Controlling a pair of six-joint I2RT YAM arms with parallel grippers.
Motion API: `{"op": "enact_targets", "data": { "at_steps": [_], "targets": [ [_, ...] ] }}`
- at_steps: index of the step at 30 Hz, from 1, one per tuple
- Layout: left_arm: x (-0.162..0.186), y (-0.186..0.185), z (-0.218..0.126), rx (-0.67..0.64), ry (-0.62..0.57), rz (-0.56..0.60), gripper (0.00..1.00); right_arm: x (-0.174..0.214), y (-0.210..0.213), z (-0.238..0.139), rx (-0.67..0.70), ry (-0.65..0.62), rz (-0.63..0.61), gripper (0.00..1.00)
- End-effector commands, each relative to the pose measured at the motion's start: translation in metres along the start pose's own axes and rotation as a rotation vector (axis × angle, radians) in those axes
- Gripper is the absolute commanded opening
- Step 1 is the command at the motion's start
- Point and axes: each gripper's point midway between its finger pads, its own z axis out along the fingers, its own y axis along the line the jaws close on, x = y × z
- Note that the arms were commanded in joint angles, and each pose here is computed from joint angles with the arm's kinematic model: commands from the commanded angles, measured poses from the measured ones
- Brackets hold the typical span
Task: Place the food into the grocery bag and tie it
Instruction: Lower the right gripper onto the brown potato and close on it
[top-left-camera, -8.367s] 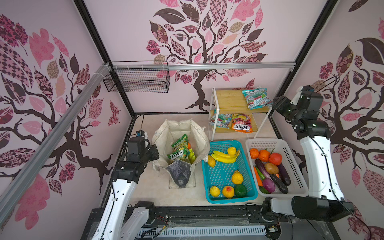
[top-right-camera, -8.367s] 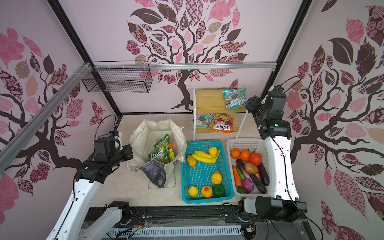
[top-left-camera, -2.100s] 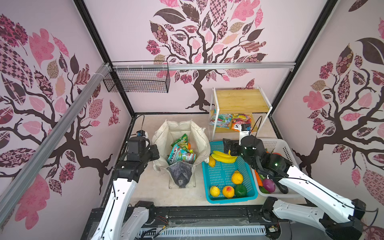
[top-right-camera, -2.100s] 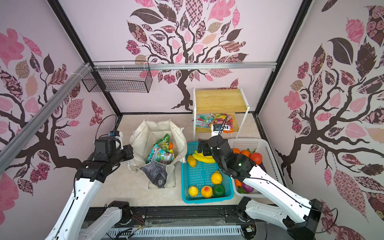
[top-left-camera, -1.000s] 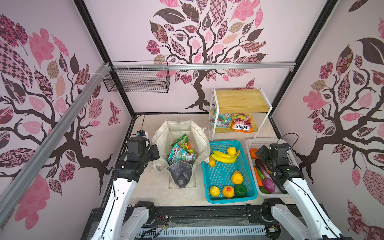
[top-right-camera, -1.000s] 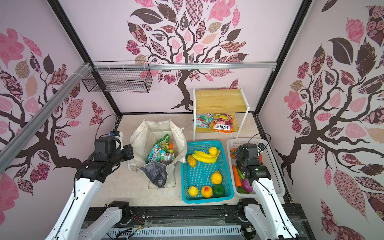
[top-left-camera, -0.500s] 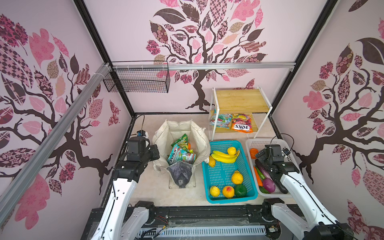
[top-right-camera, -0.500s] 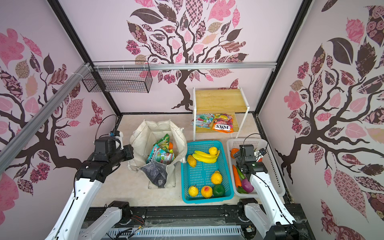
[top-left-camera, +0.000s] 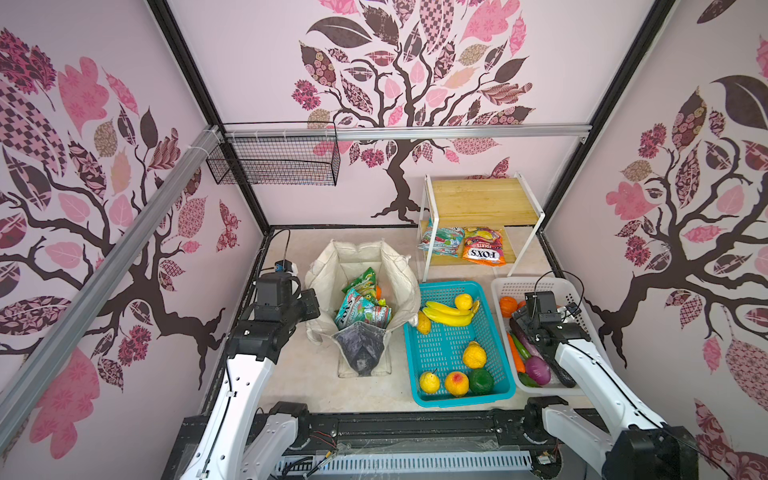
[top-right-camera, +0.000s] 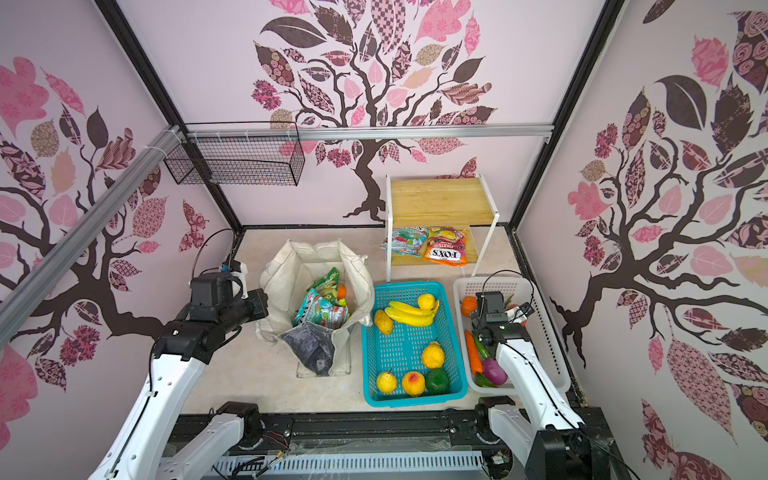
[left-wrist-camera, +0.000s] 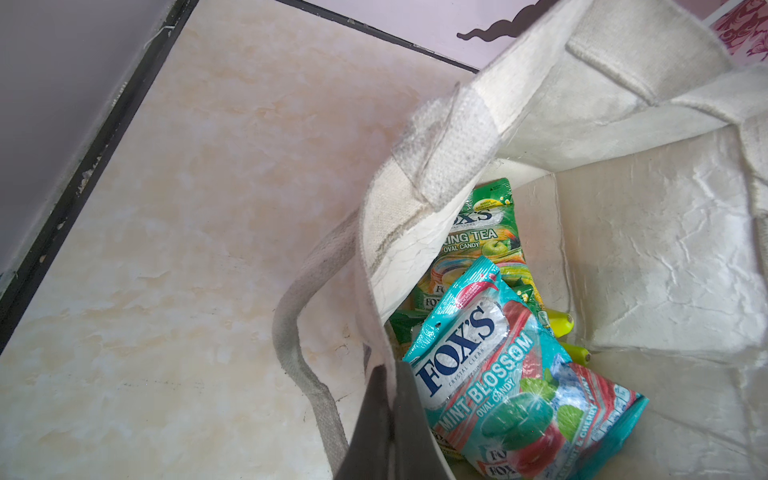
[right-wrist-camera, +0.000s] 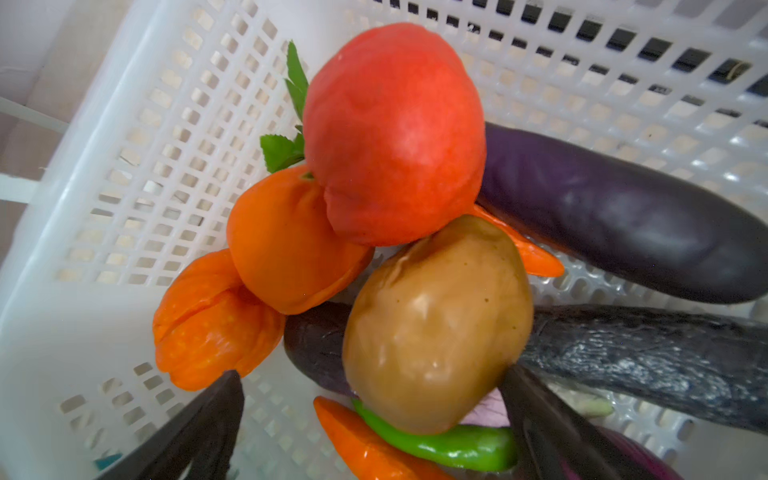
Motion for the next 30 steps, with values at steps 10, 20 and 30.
{"op": "enact_targets", "data": {
  "at_steps": [10, 20, 30],
  "targets": [
    [0.006, 0.000, 0.007, 0.007, 0.018, 0.010, 0.00, 0.013, -0.013, 0.017, 0.033, 0.019, 0.009, 0.99],
    [0.004, 0.001, 0.005, 0.001, 0.006, 0.013, 0.00, 0.019, -0.019, 0.031, 0.061, 0.014, 0.008, 0.88],
    [0.005, 0.000, 0.006, 0.009, 0.012, 0.013, 0.00, 0.022, -0.011, 0.028, 0.006, 0.035, 0.020, 0.61]
  ]
}}
